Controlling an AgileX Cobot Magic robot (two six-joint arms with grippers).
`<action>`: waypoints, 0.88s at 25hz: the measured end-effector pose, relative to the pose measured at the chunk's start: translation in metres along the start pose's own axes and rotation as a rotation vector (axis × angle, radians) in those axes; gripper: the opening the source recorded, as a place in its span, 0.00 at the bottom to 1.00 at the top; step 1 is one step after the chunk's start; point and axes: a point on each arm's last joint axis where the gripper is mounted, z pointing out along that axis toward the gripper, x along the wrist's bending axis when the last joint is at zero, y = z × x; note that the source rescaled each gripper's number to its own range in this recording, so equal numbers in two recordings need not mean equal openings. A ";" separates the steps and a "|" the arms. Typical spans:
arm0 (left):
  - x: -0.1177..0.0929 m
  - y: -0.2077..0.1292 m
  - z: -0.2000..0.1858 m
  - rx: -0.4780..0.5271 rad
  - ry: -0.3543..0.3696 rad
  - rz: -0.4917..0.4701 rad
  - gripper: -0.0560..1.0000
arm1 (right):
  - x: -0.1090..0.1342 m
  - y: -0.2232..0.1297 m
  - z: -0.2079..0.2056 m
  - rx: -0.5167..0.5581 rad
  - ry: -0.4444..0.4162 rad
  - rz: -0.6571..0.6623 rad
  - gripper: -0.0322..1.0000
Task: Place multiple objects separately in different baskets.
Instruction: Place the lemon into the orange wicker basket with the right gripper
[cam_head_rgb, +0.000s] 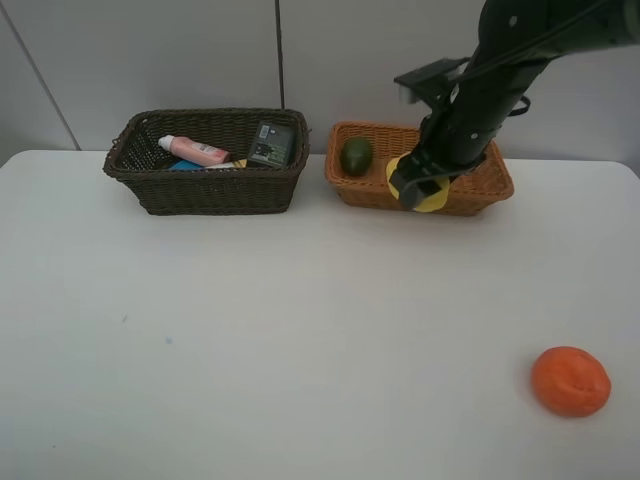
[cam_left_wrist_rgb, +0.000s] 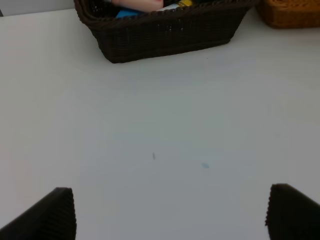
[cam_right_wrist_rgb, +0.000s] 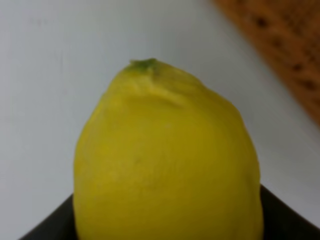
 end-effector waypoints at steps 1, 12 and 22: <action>0.000 0.000 0.000 0.000 0.000 0.000 1.00 | -0.006 0.002 -0.011 -0.041 -0.017 0.013 0.49; 0.000 0.000 0.000 0.000 0.000 0.000 1.00 | -0.094 -0.005 0.039 -0.241 -0.089 0.338 0.49; 0.000 0.000 0.000 0.000 0.000 0.000 1.00 | -0.103 -0.004 0.058 -0.302 -0.119 0.404 0.94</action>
